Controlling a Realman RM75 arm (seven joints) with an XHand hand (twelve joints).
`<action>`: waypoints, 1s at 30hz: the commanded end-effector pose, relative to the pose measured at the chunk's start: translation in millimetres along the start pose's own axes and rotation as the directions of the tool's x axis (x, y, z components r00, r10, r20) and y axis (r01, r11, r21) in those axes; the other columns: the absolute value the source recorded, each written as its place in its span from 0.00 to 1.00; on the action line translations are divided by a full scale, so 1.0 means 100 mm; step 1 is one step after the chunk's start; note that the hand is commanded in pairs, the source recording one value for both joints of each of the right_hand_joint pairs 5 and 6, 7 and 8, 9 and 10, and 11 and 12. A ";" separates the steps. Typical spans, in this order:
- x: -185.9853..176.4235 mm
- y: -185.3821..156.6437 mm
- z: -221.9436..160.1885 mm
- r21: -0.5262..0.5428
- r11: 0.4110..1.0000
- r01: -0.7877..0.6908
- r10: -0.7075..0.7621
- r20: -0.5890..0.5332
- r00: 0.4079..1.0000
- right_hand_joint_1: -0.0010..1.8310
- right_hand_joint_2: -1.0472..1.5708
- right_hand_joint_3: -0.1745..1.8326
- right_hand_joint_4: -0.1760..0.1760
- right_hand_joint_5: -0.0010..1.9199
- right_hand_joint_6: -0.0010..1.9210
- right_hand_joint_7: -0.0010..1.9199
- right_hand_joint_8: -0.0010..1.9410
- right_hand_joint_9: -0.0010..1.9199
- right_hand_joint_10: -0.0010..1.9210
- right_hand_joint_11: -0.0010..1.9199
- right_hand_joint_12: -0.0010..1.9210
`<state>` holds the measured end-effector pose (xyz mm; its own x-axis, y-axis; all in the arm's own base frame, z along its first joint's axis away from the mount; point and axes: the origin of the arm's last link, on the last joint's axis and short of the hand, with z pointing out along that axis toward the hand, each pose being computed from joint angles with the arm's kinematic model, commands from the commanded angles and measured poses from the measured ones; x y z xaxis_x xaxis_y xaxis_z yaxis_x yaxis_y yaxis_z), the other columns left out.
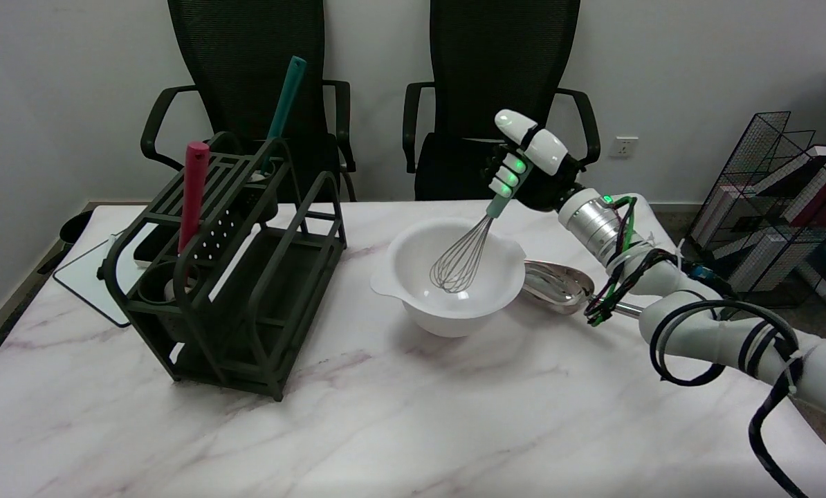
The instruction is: Place the whisk into the mixing bowl.
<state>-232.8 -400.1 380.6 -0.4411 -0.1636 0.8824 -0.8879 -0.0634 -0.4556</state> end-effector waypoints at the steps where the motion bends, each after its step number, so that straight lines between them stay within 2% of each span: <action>1: 0.18 0.14 0.04 -0.063 0.997 0.037 -0.039 -0.034 0.999 0.61 0.93 0.30 0.50 1.00 1.00 1.00 0.99 1.00 1.00 1.00 1.00; 20: 0.28 0.30 0.02 -0.078 0.997 0.014 -0.020 -0.081 0.996 0.57 0.95 0.30 0.50 1.00 1.00 1.00 0.99 1.00 1.00 0.98 0.98; 23: 0.27 0.30 0.02 -0.077 0.997 0.012 -0.018 -0.080 0.997 0.55 0.97 0.30 0.50 1.00 1.00 0.99 0.98 0.96 0.96 0.92 0.92; 28: 0.26 0.34 0.00 -0.083 0.997 0.006 -0.013 -0.079 0.997 0.56 0.92 0.31 0.50 1.00 1.00 0.89 0.88 0.84 0.84 0.79 0.79; 30: 0.26 0.35 -0.01 -0.084 0.996 0.005 -0.012 -0.079 0.997 0.56 0.90 0.33 0.50 1.00 1.00 0.85 0.84 0.80 0.80 0.71 0.71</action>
<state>-266.2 -407.4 389.9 -0.4307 -0.0947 0.8975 -0.9017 0.0041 -0.4323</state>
